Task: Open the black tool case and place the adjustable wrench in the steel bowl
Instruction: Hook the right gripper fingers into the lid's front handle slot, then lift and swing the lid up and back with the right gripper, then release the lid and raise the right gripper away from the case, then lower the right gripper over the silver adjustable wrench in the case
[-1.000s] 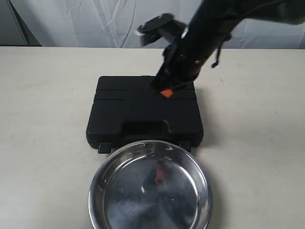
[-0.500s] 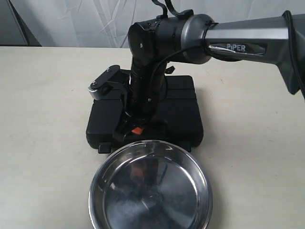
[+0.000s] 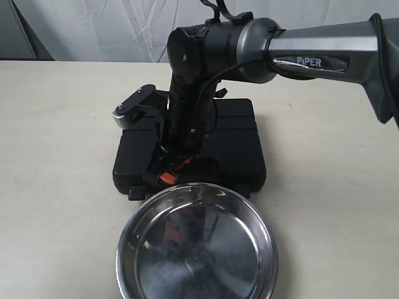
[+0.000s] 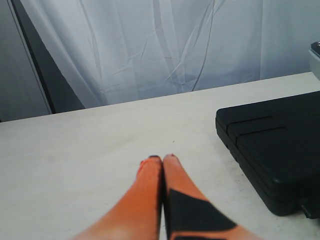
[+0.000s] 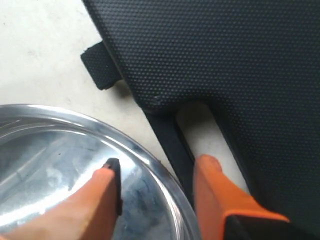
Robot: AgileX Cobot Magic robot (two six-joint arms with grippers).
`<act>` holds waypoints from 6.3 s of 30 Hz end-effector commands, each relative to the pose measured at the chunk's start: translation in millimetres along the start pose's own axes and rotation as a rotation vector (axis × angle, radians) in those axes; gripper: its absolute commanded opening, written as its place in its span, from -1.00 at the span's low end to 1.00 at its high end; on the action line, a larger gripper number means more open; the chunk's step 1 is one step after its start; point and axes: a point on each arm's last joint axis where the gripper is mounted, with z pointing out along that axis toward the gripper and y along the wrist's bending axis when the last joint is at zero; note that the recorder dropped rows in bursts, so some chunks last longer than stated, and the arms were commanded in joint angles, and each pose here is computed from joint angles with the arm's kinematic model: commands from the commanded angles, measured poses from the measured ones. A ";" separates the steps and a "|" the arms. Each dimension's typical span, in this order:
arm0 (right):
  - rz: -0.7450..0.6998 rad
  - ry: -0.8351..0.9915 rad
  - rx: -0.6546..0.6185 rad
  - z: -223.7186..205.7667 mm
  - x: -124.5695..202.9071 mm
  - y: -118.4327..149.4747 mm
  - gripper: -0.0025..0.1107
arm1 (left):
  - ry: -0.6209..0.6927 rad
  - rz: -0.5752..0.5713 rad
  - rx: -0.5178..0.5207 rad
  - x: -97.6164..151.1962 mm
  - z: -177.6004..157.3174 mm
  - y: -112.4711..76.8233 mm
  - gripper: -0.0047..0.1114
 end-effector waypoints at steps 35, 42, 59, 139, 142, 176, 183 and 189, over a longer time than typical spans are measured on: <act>0.024 -0.001 0.046 35.8 -3.7 -12.0 -0.31 | -0.005 -0.003 0.001 -1.1 0.1 0.0 -0.91; -0.034 0.015 0.127 35.2 -2.5 -19.4 -0.31 | -0.005 -0.003 0.001 -1.1 0.1 0.0 -0.91; -0.251 0.141 0.123 30.9 7.6 -19.7 -0.31 | -0.005 -0.003 0.001 -1.1 0.1 0.0 -0.91; -0.013 -0.122 0.962 -111.0 40.7 -141.7 -0.97 | -0.005 -0.003 0.001 -1.1 0.1 0.0 -0.91; 0.031 -0.164 0.975 -114.2 45.8 -152.0 -0.97 | -0.005 -0.003 0.001 -1.1 0.1 0.0 -0.91; 0.111 -0.427 0.254 -57.3 18.7 -114.0 -0.97 | -0.005 -0.003 0.001 -1.1 0.1 0.0 -0.91; 0.047 -0.230 -0.003 -39.9 33.4 -93.9 -0.97 | -0.005 -0.003 0.001 -1.1 0.1 0.0 -0.91; 0.276 0.072 0.056 -40.4 62.6 -98.4 -0.97 | -0.005 -0.003 0.001 -1.1 0.1 0.0 -0.91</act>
